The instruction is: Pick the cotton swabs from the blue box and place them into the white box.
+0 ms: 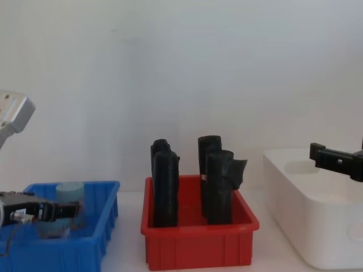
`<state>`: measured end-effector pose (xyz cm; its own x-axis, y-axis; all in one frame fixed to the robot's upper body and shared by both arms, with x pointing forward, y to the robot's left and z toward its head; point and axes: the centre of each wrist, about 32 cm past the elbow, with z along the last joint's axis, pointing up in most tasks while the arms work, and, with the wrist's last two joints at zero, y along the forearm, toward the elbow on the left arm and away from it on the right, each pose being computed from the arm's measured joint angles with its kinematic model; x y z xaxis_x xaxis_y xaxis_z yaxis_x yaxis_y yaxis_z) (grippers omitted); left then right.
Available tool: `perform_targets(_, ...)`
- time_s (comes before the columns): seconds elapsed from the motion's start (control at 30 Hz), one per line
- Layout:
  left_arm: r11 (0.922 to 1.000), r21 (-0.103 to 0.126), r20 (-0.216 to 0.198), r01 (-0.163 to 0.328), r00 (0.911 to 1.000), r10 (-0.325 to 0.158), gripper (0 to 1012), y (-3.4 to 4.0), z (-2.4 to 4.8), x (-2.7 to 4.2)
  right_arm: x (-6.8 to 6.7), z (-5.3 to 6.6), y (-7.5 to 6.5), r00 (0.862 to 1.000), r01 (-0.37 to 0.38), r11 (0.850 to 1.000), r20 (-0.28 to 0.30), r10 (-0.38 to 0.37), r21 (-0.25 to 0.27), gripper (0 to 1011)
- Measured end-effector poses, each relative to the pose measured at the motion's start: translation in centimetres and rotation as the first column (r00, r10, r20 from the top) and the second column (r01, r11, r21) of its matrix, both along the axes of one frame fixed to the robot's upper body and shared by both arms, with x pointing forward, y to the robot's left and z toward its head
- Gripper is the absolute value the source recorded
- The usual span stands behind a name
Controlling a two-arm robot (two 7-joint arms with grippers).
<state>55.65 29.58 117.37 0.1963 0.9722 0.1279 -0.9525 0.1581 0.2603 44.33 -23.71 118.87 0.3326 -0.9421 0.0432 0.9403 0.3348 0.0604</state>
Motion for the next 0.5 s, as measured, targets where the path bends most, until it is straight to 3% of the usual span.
perform_targets(0.23,0.9999,-0.002,-0.018,-0.010,0.9998,0.010,1003,0.59,-0.42,0.37,0.0,0.0,0.0,1.000,0.000,1.000,0.000,0.000,0.000,1001)
perform_targets(0.5,0.9995,-0.030,-0.035,-0.008,0.9994,0.007,981,1.18,-0.85,0.76,0.0,0.0,0.0,1.000,0.000,1.000,0.000,0.000,0.000,1001)
